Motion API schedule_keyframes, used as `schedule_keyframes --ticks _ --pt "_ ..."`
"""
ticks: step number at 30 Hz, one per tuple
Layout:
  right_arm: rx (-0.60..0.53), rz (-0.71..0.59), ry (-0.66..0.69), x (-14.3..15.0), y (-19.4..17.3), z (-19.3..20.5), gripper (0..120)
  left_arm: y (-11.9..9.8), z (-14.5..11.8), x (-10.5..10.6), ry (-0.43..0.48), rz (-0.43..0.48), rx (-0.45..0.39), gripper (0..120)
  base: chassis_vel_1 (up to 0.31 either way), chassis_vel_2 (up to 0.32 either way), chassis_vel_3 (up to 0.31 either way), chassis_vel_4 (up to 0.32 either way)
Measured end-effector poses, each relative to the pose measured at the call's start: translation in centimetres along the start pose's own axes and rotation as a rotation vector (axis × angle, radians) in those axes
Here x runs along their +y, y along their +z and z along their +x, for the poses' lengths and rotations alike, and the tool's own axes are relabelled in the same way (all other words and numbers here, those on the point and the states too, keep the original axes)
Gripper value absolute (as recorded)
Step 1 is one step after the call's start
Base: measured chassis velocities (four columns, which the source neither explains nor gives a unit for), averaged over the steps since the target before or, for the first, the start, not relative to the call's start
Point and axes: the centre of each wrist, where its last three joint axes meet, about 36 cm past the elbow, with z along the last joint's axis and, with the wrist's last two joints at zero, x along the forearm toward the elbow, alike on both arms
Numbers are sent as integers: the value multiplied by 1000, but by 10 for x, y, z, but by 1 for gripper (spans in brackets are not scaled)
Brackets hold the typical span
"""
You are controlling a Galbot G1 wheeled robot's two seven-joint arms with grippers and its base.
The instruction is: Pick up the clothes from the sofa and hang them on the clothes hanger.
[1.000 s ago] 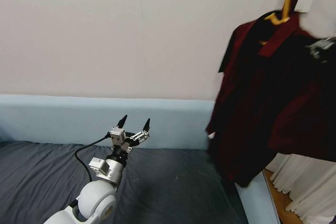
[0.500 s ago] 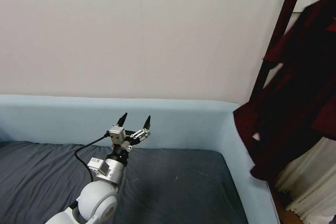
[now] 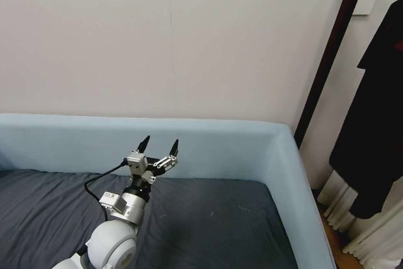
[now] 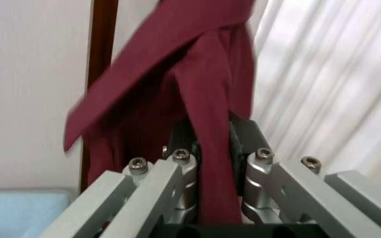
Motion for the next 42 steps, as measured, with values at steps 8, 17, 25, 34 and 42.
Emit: schedule_keyframes --ticks 8,17,25,34,42 --pt "-49 -37 -20 57 -40 -32 7 4 -9 7 -16 -12 -4 100 0 0 0 0" --pt "-66 -83 55 84 -71 -54 7 9 -9 9 -29 -10 -2 100 0 0 0 0" --pt "-31 -155 167 101 -99 -76 7 4 -6 9 -40 -10 -11 100 0 0 0 0" --pt "22 -157 261 137 -126 -106 7 3 3 10 -61 -13 -14 100 0 0 0 0" --pt "69 -162 320 169 -132 -123 7 2 3 8 -66 -10 -20 100 0 0 0 0"
